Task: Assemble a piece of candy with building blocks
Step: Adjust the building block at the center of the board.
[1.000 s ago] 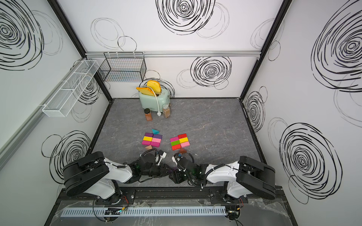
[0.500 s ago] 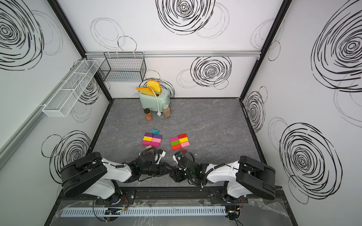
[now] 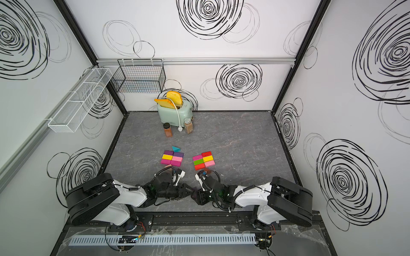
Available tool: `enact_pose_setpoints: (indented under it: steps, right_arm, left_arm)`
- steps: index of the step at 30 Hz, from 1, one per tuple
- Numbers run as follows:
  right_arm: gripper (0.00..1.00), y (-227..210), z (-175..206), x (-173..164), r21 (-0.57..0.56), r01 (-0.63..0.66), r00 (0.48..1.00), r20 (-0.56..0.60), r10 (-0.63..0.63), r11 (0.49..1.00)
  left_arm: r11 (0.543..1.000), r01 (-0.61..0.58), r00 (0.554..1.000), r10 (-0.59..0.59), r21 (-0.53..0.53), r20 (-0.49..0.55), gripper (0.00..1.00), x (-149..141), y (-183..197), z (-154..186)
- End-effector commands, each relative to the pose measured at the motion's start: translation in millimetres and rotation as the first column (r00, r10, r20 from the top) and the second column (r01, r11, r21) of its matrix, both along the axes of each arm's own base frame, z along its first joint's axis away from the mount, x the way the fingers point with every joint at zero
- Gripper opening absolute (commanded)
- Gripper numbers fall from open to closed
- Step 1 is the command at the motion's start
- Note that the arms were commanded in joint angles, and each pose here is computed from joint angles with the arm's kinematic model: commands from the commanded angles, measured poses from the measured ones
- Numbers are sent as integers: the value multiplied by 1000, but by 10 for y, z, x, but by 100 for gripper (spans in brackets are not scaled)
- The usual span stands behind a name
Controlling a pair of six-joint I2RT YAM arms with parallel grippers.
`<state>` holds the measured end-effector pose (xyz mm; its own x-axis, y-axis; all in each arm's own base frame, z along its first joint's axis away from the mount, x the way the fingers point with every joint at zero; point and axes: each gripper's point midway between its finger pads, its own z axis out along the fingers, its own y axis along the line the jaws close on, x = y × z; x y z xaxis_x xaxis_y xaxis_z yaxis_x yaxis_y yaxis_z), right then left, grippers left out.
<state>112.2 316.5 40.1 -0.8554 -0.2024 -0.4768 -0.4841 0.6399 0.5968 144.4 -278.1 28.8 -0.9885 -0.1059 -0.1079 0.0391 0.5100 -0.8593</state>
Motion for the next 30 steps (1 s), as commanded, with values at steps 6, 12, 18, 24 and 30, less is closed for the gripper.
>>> enact_pose_setpoints:
  steps: [6,12,18,24,30]
  right_arm:
    - [48,153,186,84,82,-4,999,48,0,997]
    - [48,196,163,72,65,-14,999,52,11,998]
    - [48,261,124,82,4,-23,997,68,23,1000]
    - [48,347,51,71,-113,-44,995,85,54,993]
    - [47,363,-99,15,-290,-78,990,90,108,954]
  left_arm:
    - [998,-2,997,6,59,-77,49,-177,213,-215]
    - [995,-17,998,23,100,-60,50,-157,340,-255]
    - [989,-39,998,45,140,-36,61,-100,487,-249]
    - [986,-98,995,96,138,17,71,86,674,-67]
    - [968,-188,980,174,167,98,72,265,855,231]
